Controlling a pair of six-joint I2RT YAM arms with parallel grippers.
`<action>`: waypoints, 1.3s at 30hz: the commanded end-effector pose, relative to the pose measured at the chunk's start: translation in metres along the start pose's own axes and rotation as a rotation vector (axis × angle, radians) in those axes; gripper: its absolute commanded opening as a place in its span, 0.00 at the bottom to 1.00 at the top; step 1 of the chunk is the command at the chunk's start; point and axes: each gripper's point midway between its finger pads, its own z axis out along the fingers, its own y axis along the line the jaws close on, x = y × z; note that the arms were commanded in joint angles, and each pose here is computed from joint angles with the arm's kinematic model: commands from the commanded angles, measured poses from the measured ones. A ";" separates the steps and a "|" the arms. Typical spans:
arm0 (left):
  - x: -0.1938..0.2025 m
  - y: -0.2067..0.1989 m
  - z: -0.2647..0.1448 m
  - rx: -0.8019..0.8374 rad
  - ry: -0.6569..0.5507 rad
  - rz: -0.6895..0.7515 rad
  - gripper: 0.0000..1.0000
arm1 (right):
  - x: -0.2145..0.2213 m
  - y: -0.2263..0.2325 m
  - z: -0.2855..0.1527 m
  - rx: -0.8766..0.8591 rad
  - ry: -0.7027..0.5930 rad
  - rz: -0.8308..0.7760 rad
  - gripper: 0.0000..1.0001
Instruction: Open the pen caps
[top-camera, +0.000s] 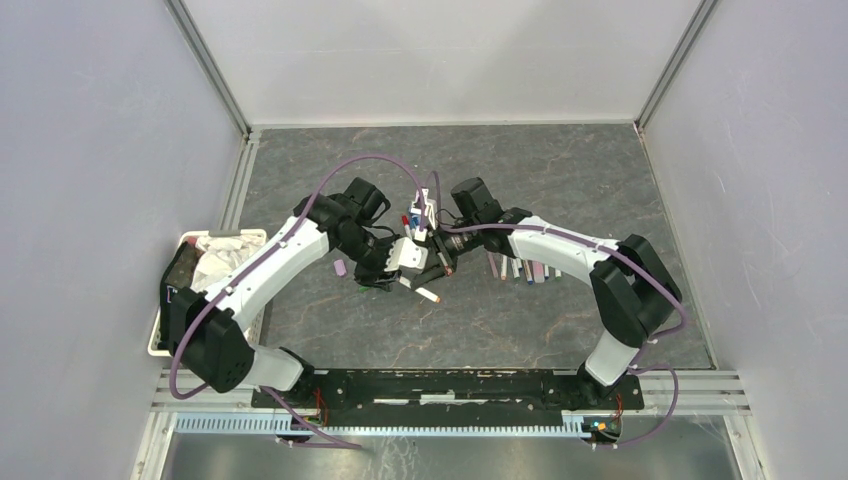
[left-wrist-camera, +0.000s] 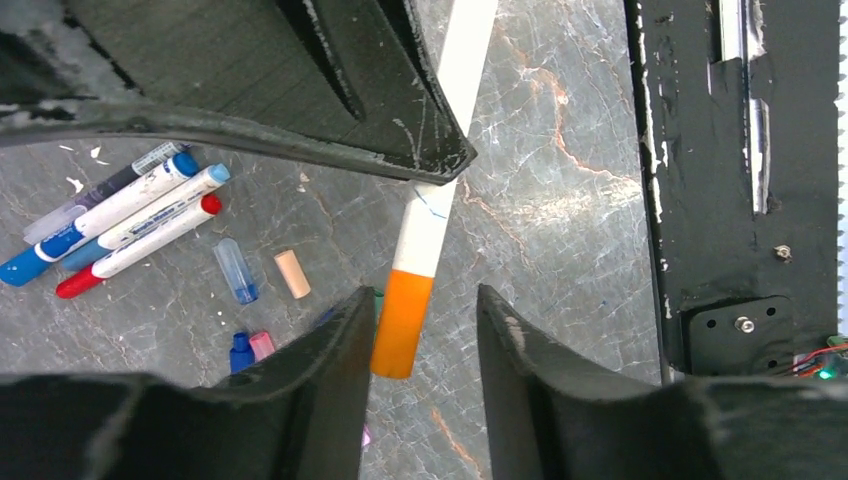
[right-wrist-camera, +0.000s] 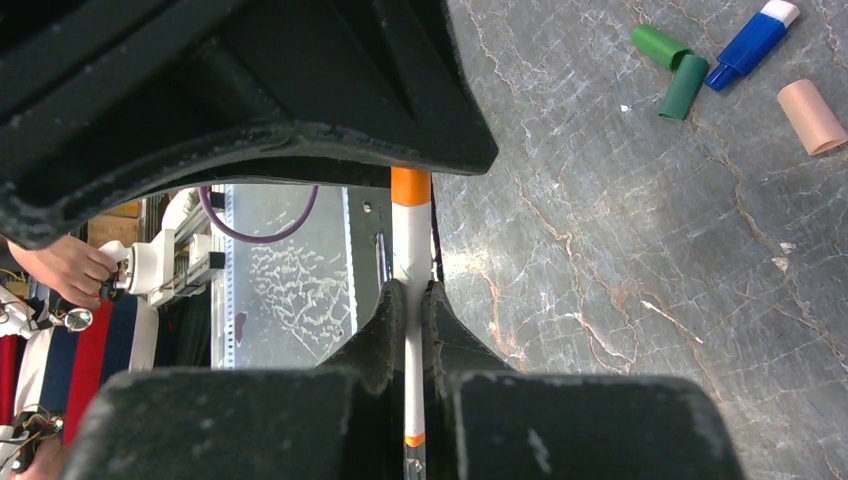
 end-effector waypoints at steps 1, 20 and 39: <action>-0.010 -0.006 0.001 0.032 -0.044 0.046 0.44 | -0.017 0.008 0.004 -0.038 -0.025 -0.049 0.00; 0.003 0.008 -0.009 -0.037 0.065 0.068 0.02 | 0.007 0.002 0.020 -0.029 0.030 -0.019 0.00; 0.114 0.071 -0.028 -0.278 0.218 -0.089 0.02 | 0.028 -0.099 -0.059 0.559 -0.031 0.122 0.00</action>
